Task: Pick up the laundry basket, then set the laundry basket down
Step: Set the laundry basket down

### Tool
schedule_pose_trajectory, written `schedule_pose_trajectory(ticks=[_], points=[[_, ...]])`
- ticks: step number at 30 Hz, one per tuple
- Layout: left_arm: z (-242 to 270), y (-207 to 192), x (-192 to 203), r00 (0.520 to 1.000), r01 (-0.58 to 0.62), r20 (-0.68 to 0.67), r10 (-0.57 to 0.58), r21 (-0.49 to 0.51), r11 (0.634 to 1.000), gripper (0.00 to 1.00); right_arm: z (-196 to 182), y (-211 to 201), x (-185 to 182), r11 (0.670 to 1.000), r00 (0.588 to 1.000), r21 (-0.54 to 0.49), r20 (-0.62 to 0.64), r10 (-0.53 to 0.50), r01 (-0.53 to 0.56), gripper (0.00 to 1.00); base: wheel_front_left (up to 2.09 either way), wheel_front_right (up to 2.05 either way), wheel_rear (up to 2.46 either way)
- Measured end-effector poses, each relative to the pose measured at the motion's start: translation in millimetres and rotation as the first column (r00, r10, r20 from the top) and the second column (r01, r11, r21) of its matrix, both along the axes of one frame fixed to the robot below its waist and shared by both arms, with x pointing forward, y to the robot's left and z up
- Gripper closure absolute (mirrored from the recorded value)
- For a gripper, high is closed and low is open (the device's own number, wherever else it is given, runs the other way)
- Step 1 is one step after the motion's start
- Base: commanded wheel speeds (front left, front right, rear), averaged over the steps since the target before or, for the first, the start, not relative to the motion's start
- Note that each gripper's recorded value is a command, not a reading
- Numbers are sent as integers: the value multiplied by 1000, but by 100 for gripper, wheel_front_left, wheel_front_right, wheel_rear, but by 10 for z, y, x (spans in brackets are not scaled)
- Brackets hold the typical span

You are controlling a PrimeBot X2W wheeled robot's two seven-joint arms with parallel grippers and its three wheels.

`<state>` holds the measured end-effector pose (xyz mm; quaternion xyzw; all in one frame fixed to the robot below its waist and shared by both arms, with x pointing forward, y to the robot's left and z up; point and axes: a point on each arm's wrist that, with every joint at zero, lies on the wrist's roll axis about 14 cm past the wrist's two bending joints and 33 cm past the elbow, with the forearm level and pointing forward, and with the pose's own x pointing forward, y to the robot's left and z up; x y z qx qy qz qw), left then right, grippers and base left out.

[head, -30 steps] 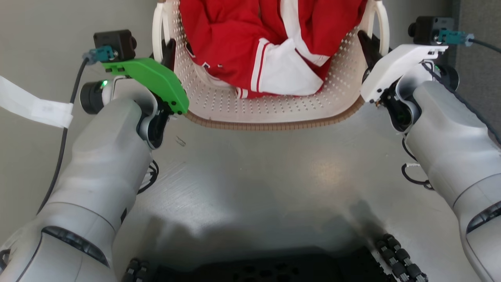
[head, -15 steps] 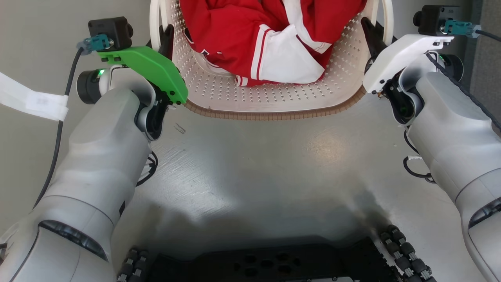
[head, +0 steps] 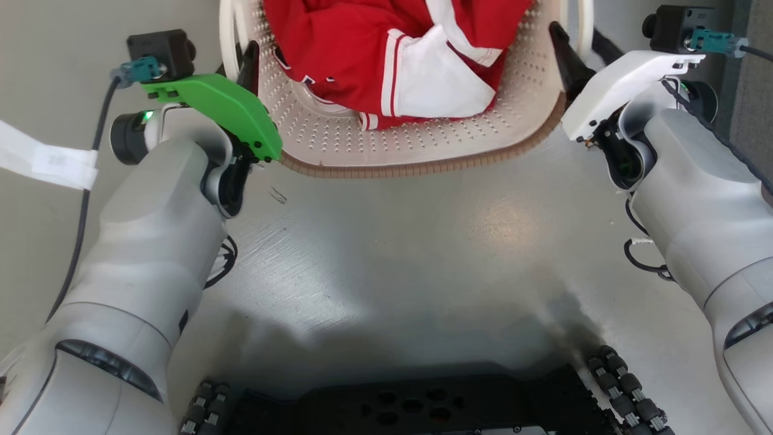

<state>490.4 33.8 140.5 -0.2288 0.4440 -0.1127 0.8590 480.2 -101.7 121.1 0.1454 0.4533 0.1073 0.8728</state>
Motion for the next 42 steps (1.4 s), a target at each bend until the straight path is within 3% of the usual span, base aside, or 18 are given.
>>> schedule_pose_trajectory(ticks=[1, 14, 28, 42], points=[[3, 5, 8, 1000, -7, 2, 7, -2, 1000, 0, 2, -7, 10, 1000, 1000, -2, 1, -1, 1, 0, 0, 0, 0], [64, 3, 41, 1000, 5, 17, -5, 1, 1000, 0, 54, -38, 34, 1000, 1000, -9, 11, -13, 13, 0, 0, 0, 0], [372, 74, 6, 998, 21, 55, -23, 31, 999, 0, 420, 37, 7, 1000, 998, 1, 61, 0, 0, 0, 0, 0, 0], [1267, 117, 426, 963, -19, 270, 23, -19, 1000, 0, 1312, 17, 393, 997, 963, 61, 264, -56, 41, 0, 0, 0, 0]])
